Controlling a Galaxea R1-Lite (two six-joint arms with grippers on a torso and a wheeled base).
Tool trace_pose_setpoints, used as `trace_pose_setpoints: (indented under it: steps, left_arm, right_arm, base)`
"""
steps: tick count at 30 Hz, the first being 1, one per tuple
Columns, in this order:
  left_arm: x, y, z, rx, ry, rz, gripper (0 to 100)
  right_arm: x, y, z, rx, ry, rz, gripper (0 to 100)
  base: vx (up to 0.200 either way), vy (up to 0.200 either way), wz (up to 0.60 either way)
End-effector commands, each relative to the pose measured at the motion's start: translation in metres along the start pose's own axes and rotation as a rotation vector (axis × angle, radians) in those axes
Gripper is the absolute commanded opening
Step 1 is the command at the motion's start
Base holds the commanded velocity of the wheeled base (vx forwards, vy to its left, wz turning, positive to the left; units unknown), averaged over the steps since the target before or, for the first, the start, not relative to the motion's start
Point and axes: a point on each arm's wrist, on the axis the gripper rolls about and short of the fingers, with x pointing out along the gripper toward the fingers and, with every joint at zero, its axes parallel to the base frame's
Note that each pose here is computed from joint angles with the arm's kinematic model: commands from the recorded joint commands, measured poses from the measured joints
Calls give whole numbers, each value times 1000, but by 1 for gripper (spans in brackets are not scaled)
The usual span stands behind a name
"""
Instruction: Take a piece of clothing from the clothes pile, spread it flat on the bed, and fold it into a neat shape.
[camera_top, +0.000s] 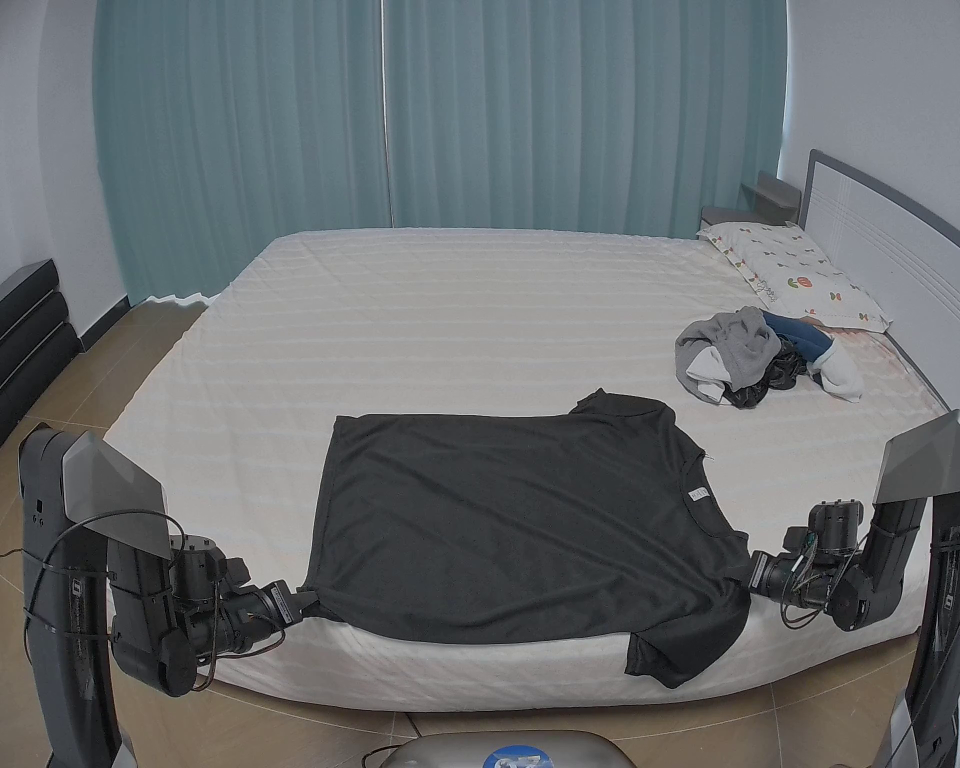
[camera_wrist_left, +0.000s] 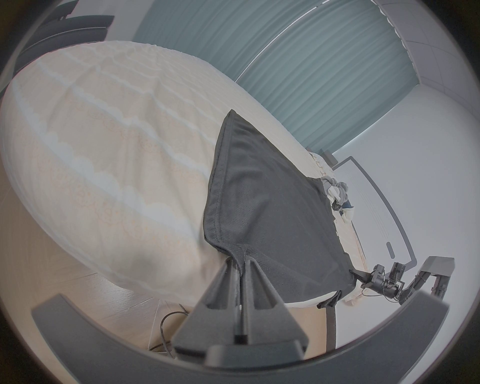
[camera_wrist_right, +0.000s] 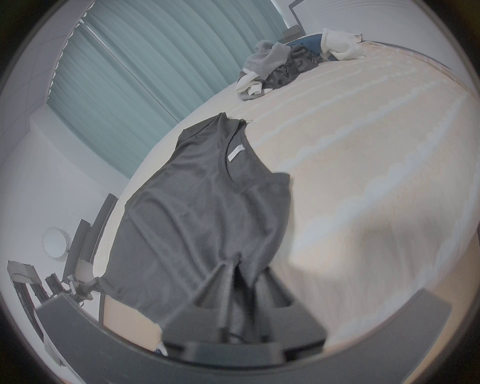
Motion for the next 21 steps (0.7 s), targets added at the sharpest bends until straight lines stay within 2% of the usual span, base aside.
trace_pose_setpoints:
  steps: [1, 8, 15, 21]
  left_arm:
    - [1, -1, 3, 4, -24, -8, 0]
    - [3, -5, 6, -49, -36, -22, 0]
    - [5, -2, 8, -52, -47, -20, 0]
    - [7, -1, 9, -51, -51, -20, 0]
  right_arm:
    - [16, 4, 24, -5, -74, -2, 0]
    - [33, 13, 47, -5, -101, 16, 0]
    - [45, 22, 68, -20, -130, 33, 0]
    - [60, 21, 73, -20, -127, 34, 0]
  base:
    - [0, 0, 0]
    - [0, 0, 0]
    - [0, 0, 0]
    - [0, 0, 0]
